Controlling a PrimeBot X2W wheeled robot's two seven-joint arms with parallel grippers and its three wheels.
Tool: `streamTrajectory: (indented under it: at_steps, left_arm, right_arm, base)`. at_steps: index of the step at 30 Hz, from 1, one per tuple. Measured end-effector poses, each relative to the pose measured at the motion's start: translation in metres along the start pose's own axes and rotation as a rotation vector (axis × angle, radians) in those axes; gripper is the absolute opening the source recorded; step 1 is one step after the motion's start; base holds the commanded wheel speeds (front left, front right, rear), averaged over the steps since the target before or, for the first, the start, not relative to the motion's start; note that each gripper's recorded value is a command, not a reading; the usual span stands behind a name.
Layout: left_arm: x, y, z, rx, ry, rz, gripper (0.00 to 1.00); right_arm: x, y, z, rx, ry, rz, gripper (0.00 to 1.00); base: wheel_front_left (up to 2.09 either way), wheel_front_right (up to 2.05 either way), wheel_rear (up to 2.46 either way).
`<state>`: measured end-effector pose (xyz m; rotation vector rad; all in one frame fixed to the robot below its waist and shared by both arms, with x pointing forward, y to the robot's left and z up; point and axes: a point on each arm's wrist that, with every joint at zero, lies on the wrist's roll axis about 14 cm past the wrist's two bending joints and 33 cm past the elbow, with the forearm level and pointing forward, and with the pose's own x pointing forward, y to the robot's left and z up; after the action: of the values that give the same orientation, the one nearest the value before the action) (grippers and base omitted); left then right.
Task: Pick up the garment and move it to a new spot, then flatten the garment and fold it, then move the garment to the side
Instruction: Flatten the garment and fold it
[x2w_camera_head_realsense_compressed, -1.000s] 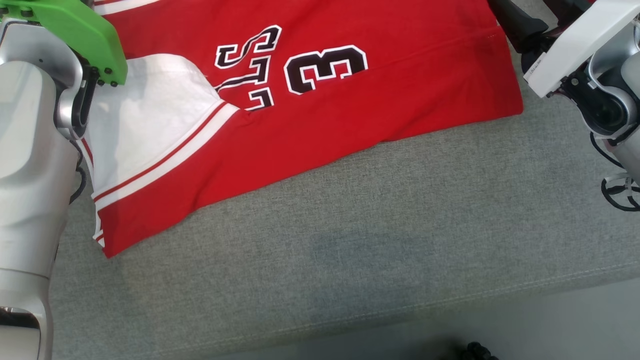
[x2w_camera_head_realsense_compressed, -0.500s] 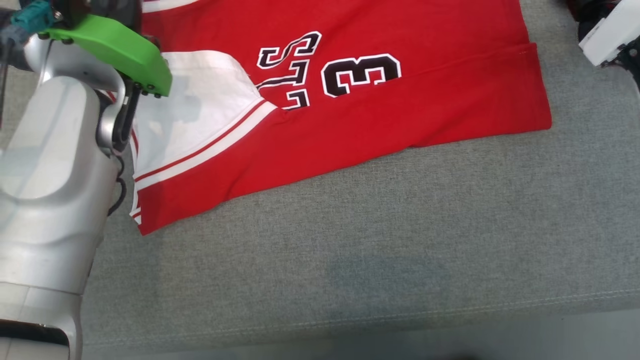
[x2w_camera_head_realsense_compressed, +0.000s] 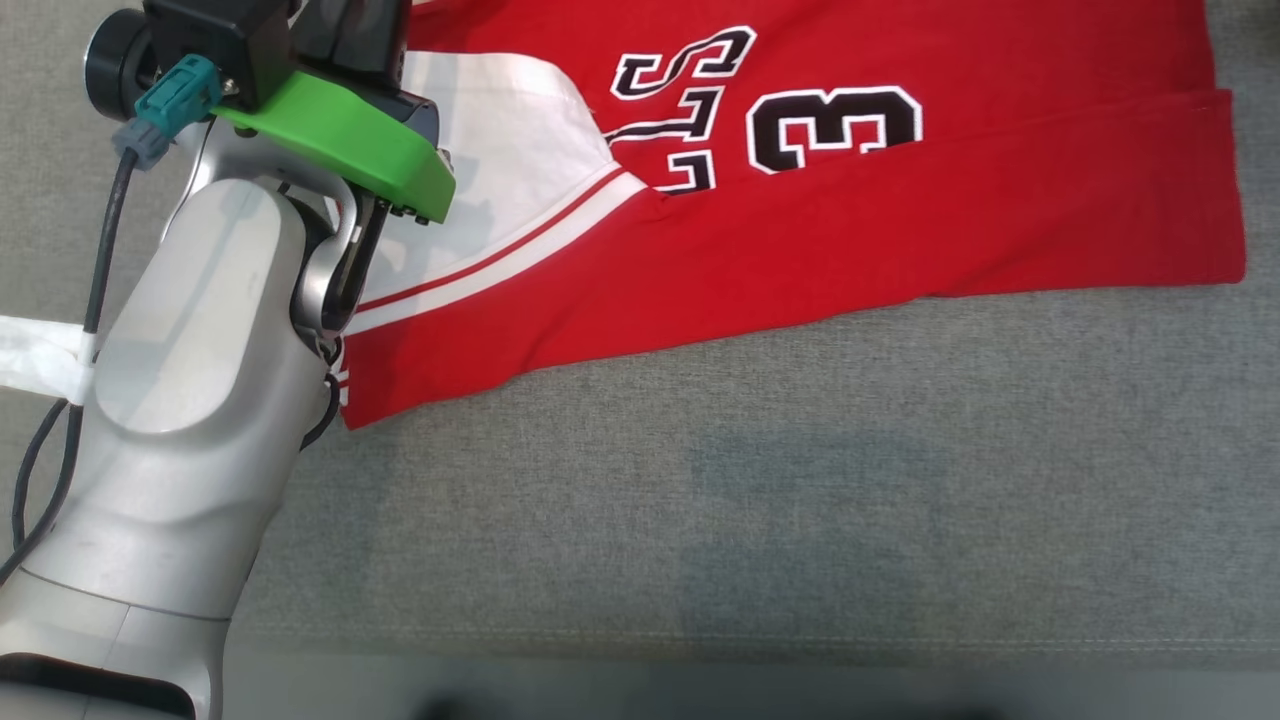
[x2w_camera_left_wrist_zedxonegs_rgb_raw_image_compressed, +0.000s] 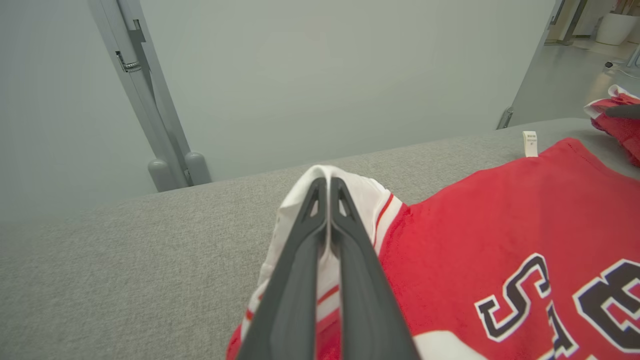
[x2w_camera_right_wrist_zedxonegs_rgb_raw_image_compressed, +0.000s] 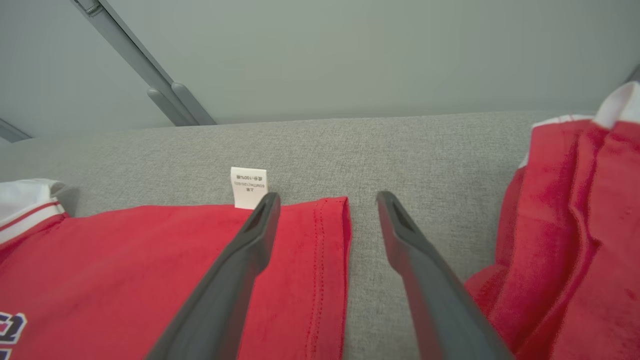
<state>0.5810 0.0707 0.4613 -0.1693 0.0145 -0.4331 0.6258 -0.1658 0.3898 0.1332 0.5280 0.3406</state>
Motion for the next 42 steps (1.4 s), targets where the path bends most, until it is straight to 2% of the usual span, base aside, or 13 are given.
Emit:
streamTrajectory:
  at_steps: [16, 18, 20, 22, 23, 25, 26, 32, 42]
  left_arm:
    - [-0.017, 0.025, -0.024, 0.034, 0.029, 0.048, 0.0]
    - [-0.019, 0.027, -0.026, 0.035, 0.034, 0.057, 0.0]
    - [-0.019, 0.028, -0.026, 0.041, 0.033, 0.056, 0.0]
    - [-0.019, 0.028, -0.025, 0.049, 0.03, 0.053, 0.0]
    - [-0.019, 0.029, -0.025, 0.052, 0.03, 0.057, 0.0]
    - [-0.021, 0.032, -0.027, 0.063, 0.036, 0.064, 0.0]
    - [-0.023, 0.033, -0.029, 0.064, 0.041, 0.067, 0.0]
    - [-0.023, 0.03, -0.032, 0.059, 0.047, 0.066, 0.0]
    - [-0.027, 0.025, -0.026, 0.029, 0.029, 0.072, 0.0]
  right_arm:
    - [0.055, 0.021, -0.038, 0.053, 0.086, 0.039, 0.99]
    - [0.057, 0.02, -0.037, 0.054, 0.089, 0.036, 0.84]
    - [0.059, 0.02, -0.035, 0.055, 0.085, 0.034, 0.55]
    - [0.059, 0.02, -0.035, 0.048, 0.085, 0.034, 0.44]
    - [0.059, 0.02, -0.035, 0.041, 0.085, 0.035, 0.35]
    - [0.059, 0.025, -0.033, 0.037, 0.076, 0.042, 0.07]
    - [0.059, 0.027, -0.032, 0.035, 0.075, 0.048, 0.0]
    - [0.049, 0.024, -0.026, -0.01, 0.053, 0.047, 0.0]
    - [0.023, 0.024, 0.014, -0.038, -0.09, 0.056, 0.0]
  base:
    - [0.0, 0.0, 0.0]
    - [0.0, 0.0, 0.0]
    - [0.0, 0.0, 0.0]
    - [0.0, 0.0, 0.0]
    - [0.0, 0.0, 0.0]
    - [0.0, 0.0, 0.0]
    - [0.0, 0.0, 0.0]
    - [0.0, 0.0, 0.0]
    - [0.0, 0.0, 0.0]
